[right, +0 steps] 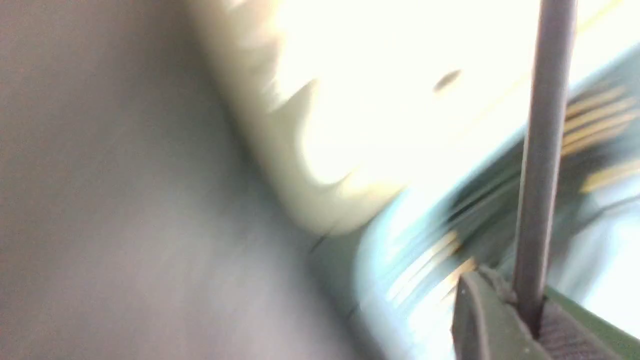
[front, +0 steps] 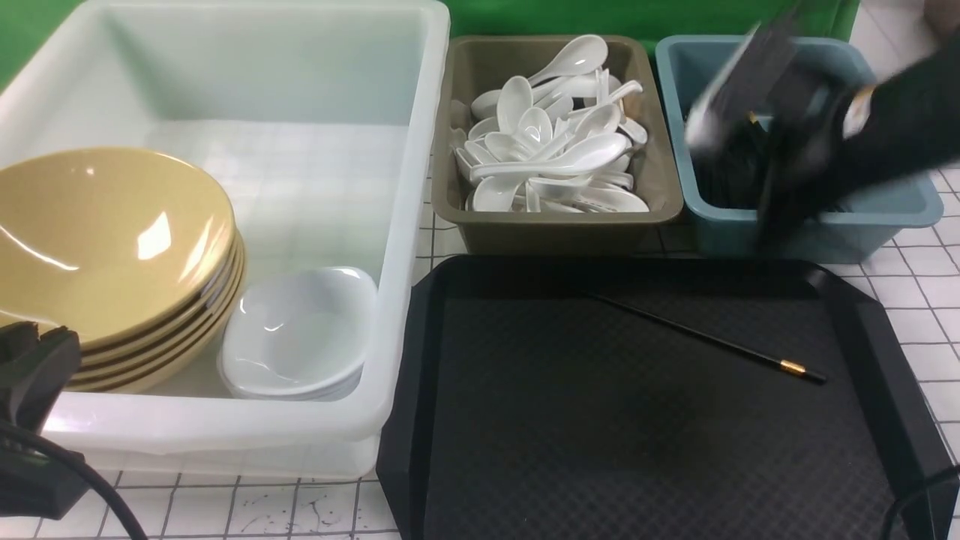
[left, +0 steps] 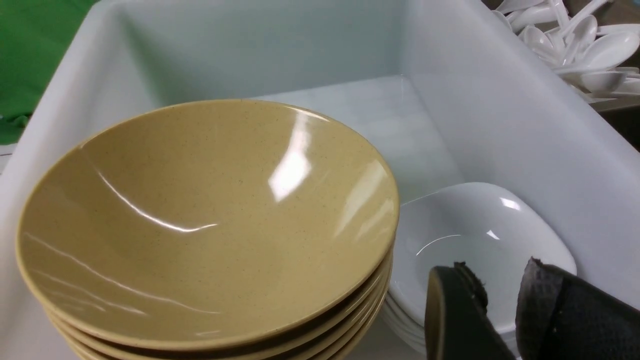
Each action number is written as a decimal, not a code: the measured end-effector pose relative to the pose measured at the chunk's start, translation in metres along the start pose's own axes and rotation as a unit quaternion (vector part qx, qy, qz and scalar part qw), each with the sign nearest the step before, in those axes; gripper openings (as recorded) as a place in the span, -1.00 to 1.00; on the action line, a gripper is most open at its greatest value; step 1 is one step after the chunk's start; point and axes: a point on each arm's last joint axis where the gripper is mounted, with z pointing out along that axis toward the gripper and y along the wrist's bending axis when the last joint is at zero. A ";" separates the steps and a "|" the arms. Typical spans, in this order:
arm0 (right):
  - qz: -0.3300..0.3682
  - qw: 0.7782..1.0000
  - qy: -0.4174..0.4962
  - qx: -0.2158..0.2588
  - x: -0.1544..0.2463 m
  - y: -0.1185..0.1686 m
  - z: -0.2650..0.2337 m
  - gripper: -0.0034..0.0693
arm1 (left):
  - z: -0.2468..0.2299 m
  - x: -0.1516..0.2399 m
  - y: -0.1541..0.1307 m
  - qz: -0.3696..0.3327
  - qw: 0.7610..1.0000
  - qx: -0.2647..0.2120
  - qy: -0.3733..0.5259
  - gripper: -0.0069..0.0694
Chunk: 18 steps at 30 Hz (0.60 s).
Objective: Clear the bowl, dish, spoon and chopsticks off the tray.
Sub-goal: Use the right arm to put a chopstick into the small storage box on the right
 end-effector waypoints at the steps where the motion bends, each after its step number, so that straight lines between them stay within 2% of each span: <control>1: 0.043 0.997 -0.046 0.035 -0.002 -0.015 0.006 -0.72 | 0.000 0.000 0.000 0.000 1.000 0.000 0.000 -0.45; 2: 0.052 0.997 -0.044 0.033 -0.002 -0.014 0.009 -0.72 | 0.000 0.000 0.000 0.000 1.000 0.000 0.000 -0.45; 4: 0.152 0.981 -0.094 0.079 0.006 -0.044 0.040 -0.68 | 0.000 0.000 0.000 0.000 1.000 0.000 0.000 -0.45; 5: 0.169 0.977 -0.093 0.085 0.009 -0.052 0.048 -0.66 | 0.000 0.000 0.000 0.000 1.000 0.000 0.000 -0.45; 6: 0.187 0.976 -0.076 0.086 0.016 -0.058 0.062 -0.59 | 0.000 0.000 0.000 0.000 1.000 0.000 0.000 -0.45; 8: 0.211 0.975 -0.002 0.073 0.034 -0.066 0.093 -0.31 | 0.000 0.000 0.000 0.000 1.000 0.000 0.000 -0.45; 10: 0.213 0.974 0.033 0.065 0.038 -0.068 0.101 -0.14 | 0.000 0.000 0.000 0.000 1.000 0.000 0.000 -0.45; 11: 0.208 0.974 0.071 0.053 0.038 -0.069 0.102 0.01 | 0.001 0.002 0.000 0.000 1.000 0.000 0.003 -0.45; 13: 0.194 0.974 0.114 0.037 0.032 -0.071 0.094 0.15 | 0.002 0.005 0.000 0.000 1.000 0.001 0.008 -0.45; 15: 0.164 0.973 0.164 0.009 0.020 -0.069 0.074 0.23 | 0.003 0.008 -0.001 -0.001 1.000 0.001 0.012 -0.45; 18: 0.123 0.967 0.221 -0.034 0.014 -0.054 0.049 0.24 | 0.004 0.010 -0.001 -0.001 1.000 0.001 0.013 -0.45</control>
